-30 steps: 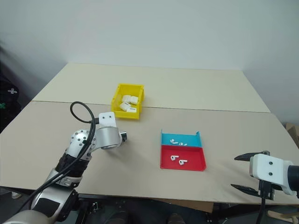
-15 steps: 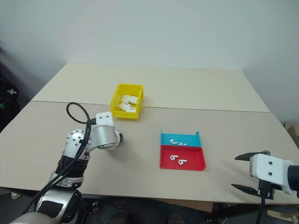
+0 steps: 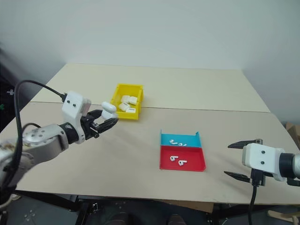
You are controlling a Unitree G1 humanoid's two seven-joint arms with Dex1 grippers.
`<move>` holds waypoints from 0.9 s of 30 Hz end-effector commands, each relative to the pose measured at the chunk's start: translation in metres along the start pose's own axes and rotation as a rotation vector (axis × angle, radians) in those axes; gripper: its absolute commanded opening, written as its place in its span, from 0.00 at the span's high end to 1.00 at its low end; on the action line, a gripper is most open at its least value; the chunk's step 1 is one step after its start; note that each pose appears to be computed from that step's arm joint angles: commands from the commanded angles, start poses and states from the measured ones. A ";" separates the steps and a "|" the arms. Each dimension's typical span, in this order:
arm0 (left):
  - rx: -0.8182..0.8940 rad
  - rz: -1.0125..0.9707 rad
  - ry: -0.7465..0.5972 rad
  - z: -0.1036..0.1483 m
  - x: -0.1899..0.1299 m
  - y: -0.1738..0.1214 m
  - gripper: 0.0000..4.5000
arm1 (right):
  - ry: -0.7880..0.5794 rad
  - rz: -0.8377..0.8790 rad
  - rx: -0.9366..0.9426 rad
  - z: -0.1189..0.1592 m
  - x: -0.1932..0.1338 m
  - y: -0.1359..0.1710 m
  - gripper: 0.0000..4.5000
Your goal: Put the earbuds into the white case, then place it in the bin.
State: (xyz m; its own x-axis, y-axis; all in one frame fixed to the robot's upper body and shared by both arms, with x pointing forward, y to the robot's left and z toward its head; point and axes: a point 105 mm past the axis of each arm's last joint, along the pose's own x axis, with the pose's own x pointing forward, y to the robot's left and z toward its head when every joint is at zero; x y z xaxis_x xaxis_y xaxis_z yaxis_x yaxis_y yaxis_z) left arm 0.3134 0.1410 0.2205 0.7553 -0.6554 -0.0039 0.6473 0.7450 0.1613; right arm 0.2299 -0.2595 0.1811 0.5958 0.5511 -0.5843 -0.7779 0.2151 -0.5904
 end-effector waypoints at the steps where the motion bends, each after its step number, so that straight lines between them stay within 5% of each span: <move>1: 0.097 -0.155 -0.232 0.018 0.002 -0.003 0.38 | -0.011 -0.032 -0.045 0.009 -0.004 -0.007 0.00; 5: -0.019 -0.365 -0.454 0.027 -0.009 -0.025 0.38 | -0.011 -0.044 -0.085 0.023 -0.010 -0.010 0.00; 9: -0.053 -0.448 -0.553 0.008 -0.010 -0.045 0.38 | 0.034 0.021 -0.113 0.042 -0.010 -0.013 0.00; 17: -0.097 -0.626 -0.579 -0.028 -0.025 -0.077 0.38 | 0.018 0.236 -0.110 0.090 0.018 0.005 0.00; 24: -0.039 -0.663 -0.579 -0.049 -0.038 -0.085 0.38 | 0.043 0.331 -0.076 0.101 0.059 0.015 0.00; 27: -0.011 -0.671 -0.567 -0.053 -0.046 -0.087 0.38 | 0.056 0.328 -0.138 0.098 0.077 0.015 0.12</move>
State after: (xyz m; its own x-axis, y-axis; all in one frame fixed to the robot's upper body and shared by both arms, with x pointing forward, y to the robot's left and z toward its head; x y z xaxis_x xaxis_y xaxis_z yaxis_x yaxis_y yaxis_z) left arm 0.2329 0.1096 0.1520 0.0685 -0.9118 0.4049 0.9521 0.1810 0.2463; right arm 0.2370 -0.1353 0.1833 0.2945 0.5526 -0.7797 -0.9186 -0.0615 -0.3905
